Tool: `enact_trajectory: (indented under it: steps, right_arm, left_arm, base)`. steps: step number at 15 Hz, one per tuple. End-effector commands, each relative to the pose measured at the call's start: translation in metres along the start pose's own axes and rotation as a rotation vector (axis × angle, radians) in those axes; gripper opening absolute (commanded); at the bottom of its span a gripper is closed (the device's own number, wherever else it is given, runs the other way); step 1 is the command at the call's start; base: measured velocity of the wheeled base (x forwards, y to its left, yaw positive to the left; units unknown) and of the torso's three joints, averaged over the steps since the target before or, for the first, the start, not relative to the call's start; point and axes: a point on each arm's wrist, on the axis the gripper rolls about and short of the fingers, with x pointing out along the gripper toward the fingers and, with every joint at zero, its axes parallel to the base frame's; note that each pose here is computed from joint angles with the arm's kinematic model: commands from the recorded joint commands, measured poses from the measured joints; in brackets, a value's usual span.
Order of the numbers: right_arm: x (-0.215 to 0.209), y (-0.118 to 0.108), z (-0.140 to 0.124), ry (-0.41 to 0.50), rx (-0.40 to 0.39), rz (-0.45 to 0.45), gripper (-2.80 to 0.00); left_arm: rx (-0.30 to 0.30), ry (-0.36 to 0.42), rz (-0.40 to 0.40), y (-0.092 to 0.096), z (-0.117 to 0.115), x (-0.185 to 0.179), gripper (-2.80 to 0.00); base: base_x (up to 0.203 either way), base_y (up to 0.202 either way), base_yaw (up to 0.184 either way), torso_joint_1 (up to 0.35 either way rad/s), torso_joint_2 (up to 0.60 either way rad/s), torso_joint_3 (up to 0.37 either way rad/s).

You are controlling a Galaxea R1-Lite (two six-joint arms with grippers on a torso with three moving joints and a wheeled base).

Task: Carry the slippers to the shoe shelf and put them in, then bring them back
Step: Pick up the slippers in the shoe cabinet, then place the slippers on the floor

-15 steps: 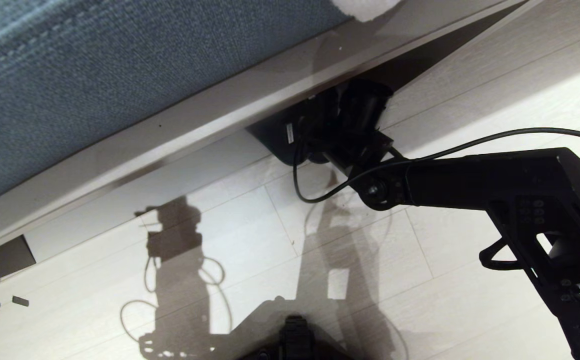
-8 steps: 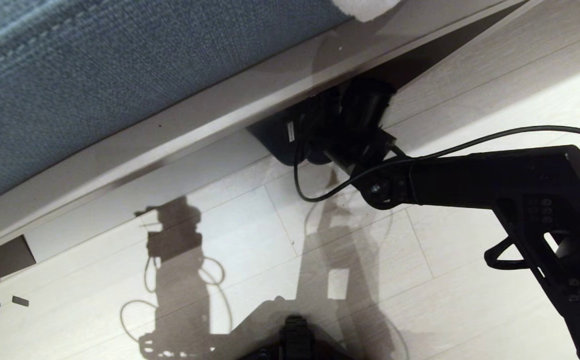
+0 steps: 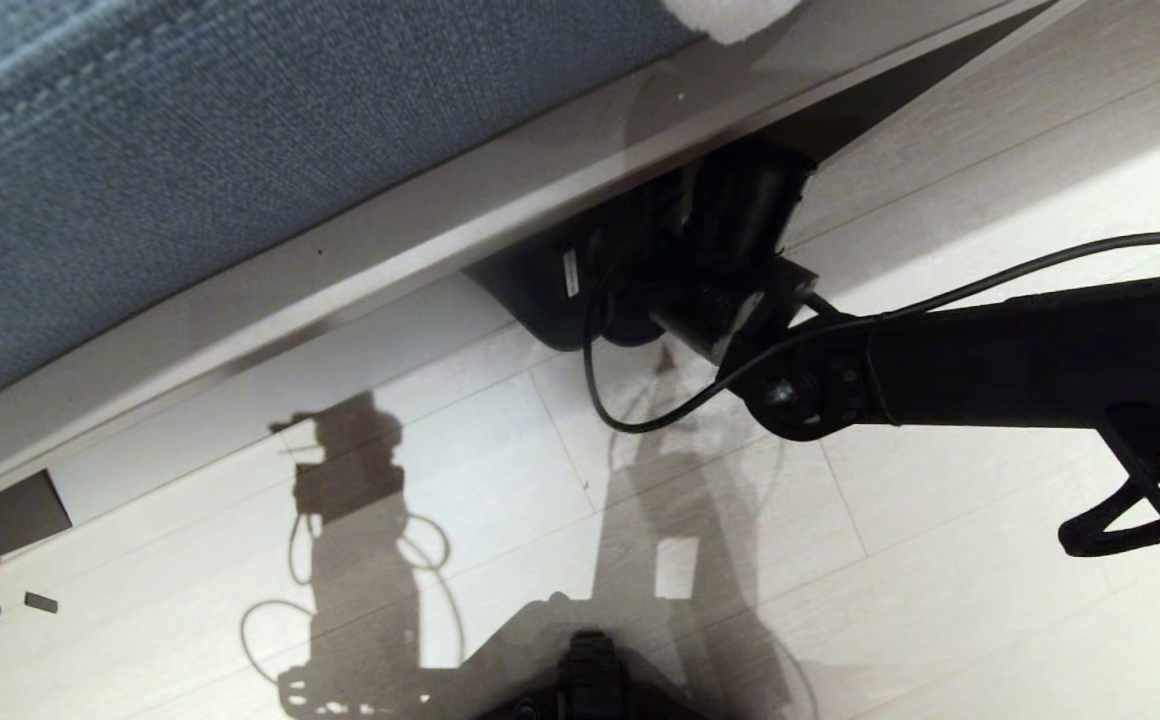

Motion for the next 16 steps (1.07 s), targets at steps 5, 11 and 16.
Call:
enact_trajectory:
  steps: [5, 11, 16]
  right_arm:
    - [-0.054, 0.016, 0.012, 0.042, 0.033, 0.065, -2.8]
    - [-0.136, 0.026, 0.019, 0.064, 0.059, 0.123, -2.8]
    - [-0.192, 0.019, 0.026, 0.074, 0.164, 0.127, -2.8]
  left_arm:
    - [0.0, 0.0, 0.0, 0.0, 0.0, 0.0, -2.8]
    - [0.0, 0.0, 0.0, 0.0, 0.0, 0.0, -2.8]
    - [0.001, 0.0, 0.0, 0.0, 0.0, 0.0, -2.8]
  base:
    - [0.0, 0.0, 0.0, 0.0, 0.0, 0.0]
    - [0.0, 0.0, 0.0, 0.0, 0.0, 0.0]
    - [0.0, 0.0, 0.0, 0.0, 0.0, 0.0]
